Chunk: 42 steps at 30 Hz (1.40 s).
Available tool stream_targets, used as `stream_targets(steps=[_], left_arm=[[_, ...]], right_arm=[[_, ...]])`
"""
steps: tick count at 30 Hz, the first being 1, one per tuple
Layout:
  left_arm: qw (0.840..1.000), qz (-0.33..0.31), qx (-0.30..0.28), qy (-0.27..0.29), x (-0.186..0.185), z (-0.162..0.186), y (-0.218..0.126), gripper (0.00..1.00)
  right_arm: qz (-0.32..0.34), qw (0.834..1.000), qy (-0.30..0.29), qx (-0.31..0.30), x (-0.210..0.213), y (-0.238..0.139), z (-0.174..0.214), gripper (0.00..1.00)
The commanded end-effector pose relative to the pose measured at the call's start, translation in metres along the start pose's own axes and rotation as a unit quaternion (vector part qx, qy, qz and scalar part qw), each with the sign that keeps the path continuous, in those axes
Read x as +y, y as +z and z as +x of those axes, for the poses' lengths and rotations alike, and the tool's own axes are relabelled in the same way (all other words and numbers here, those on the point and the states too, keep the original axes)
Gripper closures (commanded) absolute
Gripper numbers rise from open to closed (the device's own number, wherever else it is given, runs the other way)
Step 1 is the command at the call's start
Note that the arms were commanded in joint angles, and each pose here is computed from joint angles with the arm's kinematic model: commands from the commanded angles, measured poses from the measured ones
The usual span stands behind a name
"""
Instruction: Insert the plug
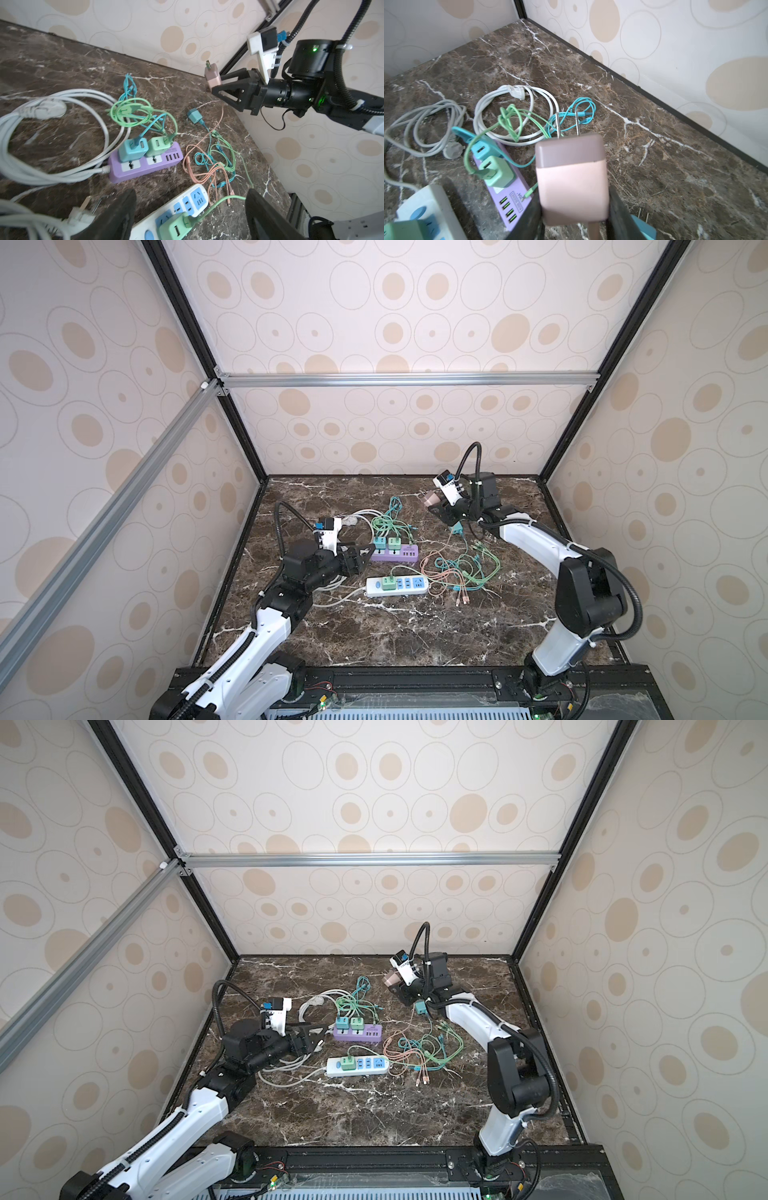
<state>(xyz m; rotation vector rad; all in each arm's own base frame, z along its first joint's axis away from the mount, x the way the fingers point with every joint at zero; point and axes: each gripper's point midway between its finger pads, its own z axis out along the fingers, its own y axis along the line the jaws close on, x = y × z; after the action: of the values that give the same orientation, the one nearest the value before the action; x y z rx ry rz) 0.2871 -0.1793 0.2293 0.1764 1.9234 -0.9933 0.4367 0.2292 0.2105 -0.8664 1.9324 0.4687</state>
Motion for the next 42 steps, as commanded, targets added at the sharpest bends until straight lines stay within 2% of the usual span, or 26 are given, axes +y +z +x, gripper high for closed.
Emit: stream_targets(steps=[1,5,9,19,24,31,42], left_arm=[[0.995,0.094,-0.015,0.03,-0.045,-0.031,-0.002,0.17],[0.986,0.16,-0.011,0.039,-0.073,-0.044,-0.002,0.17],[0.979,0.199,0.001,0.049,-0.091,-0.051,-0.001,0.17],[0.954,0.293,0.034,0.061,-0.125,-0.046,-0.012,0.18],[0.951,0.299,0.044,0.061,-0.128,-0.044,-0.011,0.19],[0.954,0.289,0.068,0.037,-0.118,-0.04,0.007,0.25],[0.951,0.293,0.088,0.034,-0.124,-0.037,0.018,0.32]], right_arm=[[-0.024,0.996,-0.077,-0.047,0.03,-0.026,-0.027,0.77],[-0.035,0.991,-0.114,-0.063,0.055,-0.046,-0.036,0.77],[-0.042,0.986,-0.146,-0.072,0.078,-0.061,-0.042,0.78],[-0.058,0.975,-0.198,-0.079,0.123,-0.086,-0.041,0.78],[-0.066,0.97,-0.219,-0.083,0.142,-0.097,-0.038,0.78],[-0.086,0.961,-0.247,-0.091,0.169,-0.107,-0.039,0.78],[-0.102,0.955,-0.266,-0.082,0.183,-0.102,-0.037,0.78]])
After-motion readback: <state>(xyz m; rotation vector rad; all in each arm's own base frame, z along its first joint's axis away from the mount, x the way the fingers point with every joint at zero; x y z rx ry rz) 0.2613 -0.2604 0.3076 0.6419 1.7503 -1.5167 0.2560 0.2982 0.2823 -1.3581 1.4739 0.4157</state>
